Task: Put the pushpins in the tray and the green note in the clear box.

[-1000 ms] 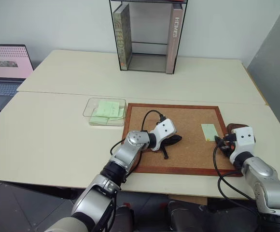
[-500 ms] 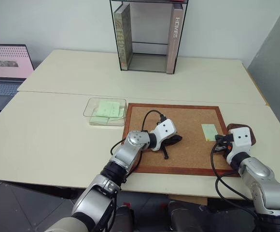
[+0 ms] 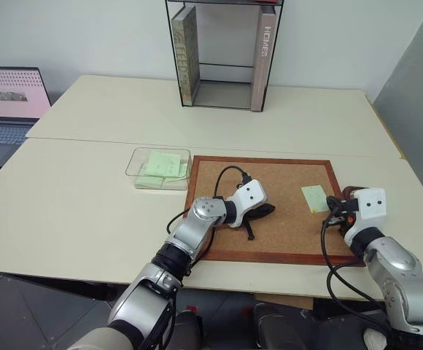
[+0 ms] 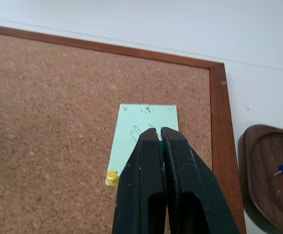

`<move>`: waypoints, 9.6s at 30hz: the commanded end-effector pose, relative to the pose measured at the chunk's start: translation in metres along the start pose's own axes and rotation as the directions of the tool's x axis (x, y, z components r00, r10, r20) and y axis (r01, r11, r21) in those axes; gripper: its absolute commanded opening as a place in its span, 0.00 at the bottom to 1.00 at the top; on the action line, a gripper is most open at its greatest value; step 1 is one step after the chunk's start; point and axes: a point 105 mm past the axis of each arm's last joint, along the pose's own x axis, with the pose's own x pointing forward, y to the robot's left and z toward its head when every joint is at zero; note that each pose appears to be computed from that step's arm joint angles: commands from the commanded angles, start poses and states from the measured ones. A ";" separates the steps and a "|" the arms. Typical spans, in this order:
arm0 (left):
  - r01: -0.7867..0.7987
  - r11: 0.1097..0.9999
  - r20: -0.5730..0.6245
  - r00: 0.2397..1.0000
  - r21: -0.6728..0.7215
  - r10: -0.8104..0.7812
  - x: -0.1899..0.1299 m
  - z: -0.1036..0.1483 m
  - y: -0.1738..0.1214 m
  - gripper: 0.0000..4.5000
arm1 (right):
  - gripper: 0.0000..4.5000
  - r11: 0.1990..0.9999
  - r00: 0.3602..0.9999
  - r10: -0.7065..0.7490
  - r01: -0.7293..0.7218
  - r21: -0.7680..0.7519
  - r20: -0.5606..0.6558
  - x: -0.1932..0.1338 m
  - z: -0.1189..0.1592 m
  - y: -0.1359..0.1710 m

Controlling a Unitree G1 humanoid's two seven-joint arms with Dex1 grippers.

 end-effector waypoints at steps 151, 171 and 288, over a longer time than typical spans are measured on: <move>0.005 0.986 0.277 0.959 0.168 -0.052 0.012 0.085 0.035 0.29 | 0.00 0.932 0.932 0.362 -0.363 0.023 0.036 -0.006 0.092 0.071; 0.060 0.985 0.251 0.963 0.160 -0.099 0.012 0.070 0.022 0.01 | 0.00 0.937 0.937 0.340 -0.344 0.058 0.078 -0.014 0.099 0.064; -0.506 0.862 0.089 0.860 0.016 0.503 -0.162 0.065 0.065 0.63 | 1.00 0.748 0.724 0.663 -0.637 -0.186 0.188 0.003 0.108 0.118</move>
